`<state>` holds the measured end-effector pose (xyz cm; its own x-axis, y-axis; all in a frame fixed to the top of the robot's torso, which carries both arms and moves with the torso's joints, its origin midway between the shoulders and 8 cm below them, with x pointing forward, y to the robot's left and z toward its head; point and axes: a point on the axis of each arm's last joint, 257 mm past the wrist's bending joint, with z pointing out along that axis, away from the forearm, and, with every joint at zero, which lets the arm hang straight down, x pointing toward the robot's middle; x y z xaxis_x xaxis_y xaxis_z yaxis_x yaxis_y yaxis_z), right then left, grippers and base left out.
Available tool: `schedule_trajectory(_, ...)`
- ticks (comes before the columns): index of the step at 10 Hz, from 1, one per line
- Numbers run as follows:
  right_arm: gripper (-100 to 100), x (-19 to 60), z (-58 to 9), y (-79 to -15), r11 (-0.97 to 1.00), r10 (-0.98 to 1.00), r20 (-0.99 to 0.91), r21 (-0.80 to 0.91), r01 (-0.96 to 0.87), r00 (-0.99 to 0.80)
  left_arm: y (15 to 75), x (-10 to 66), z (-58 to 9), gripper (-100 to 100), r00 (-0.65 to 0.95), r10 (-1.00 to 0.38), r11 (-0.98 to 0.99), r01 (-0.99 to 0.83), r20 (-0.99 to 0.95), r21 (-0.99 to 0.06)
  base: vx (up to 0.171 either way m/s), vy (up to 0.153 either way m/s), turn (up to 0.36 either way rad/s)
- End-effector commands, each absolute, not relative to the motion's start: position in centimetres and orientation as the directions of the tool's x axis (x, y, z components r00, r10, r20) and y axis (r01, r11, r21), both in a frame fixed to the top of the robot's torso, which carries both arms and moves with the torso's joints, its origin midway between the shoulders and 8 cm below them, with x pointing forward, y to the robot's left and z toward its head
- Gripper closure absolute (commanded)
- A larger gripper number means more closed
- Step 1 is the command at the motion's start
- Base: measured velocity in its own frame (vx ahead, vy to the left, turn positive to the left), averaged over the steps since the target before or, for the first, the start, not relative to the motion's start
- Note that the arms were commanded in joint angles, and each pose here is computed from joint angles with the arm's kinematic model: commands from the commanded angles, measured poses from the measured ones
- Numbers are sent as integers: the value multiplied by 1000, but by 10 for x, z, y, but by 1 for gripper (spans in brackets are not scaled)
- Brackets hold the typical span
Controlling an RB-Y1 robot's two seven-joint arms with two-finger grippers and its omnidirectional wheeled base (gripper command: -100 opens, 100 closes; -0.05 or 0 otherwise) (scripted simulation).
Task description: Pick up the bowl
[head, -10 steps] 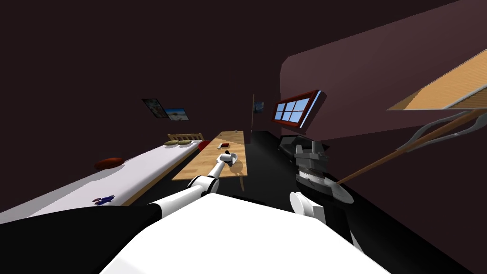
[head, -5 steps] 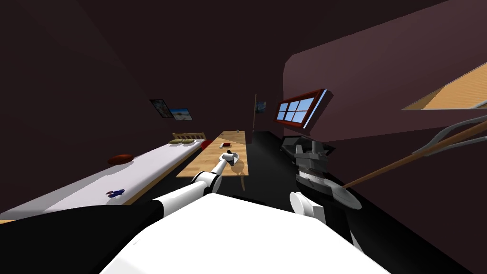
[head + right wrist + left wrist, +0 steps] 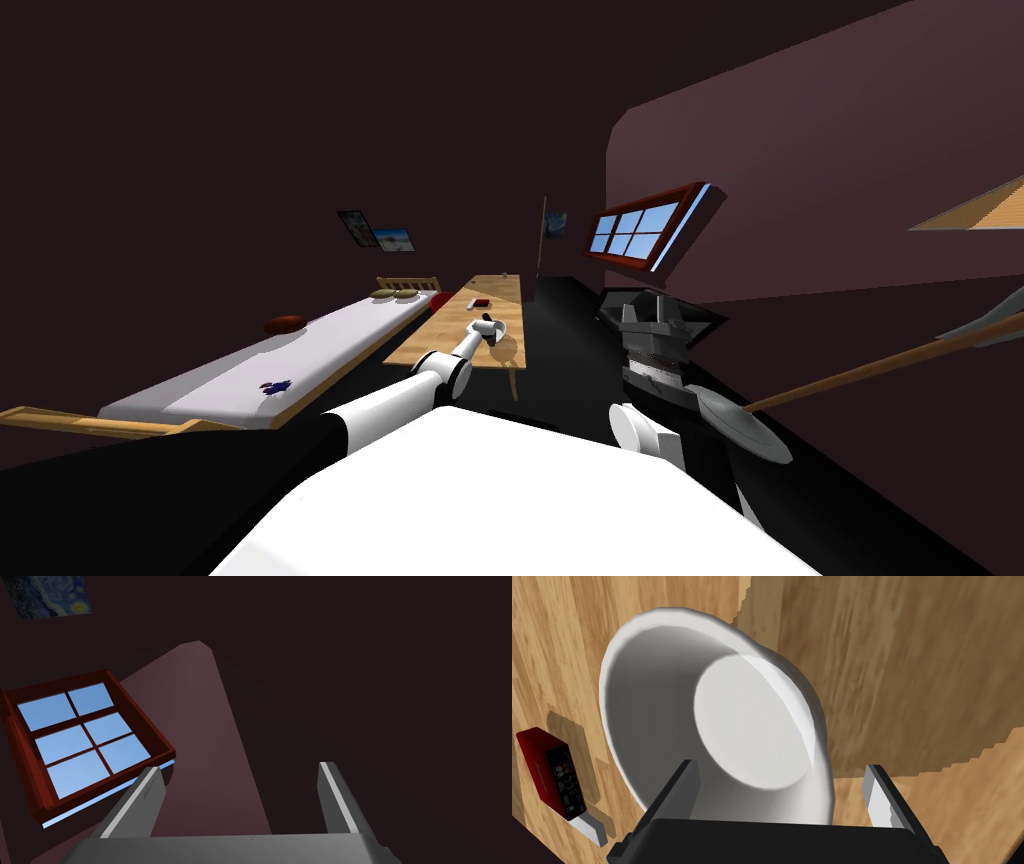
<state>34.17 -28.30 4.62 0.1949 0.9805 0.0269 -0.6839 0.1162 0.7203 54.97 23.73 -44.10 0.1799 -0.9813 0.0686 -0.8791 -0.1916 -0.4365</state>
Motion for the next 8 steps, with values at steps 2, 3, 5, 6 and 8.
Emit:
schedule_trajectory(2, 0, 342, 46, -283, 116, 980, 27, 720, -684, 195, 237, 540, -454, -100, 181, -982, -190, -893, 61, -407, -2, 0, -19)
schedule_trajectory(3, 0, 342, 46, -283, 116, 980, 27, 720, -684, 195, 237, 540, -454, -100, 181, -982, -190, -893, 61, -407, 0, 0, 0)
schedule_trajectory(5, 0, 342, 46, -283, 116, 980, 27, 720, -684, 195, 236, 540, -452, 100, 181, -982, -190, -893, 61, -409, 0, 0, 0)
schedule_trajectory(6, 0, 342, 46, -283, 116, 980, 27, 720, -684, 195, 236, 540, -452, 100, 181, -982, -190, -893, 61, -409, 0, 0, 0)
schedule_trajectory(8, 0, 342, 46, -283, 116, 980, 27, 720, -684, 195, 236, 540, -453, 100, 181, -982, -190, -893, 60, -407, 0, 0, 0)
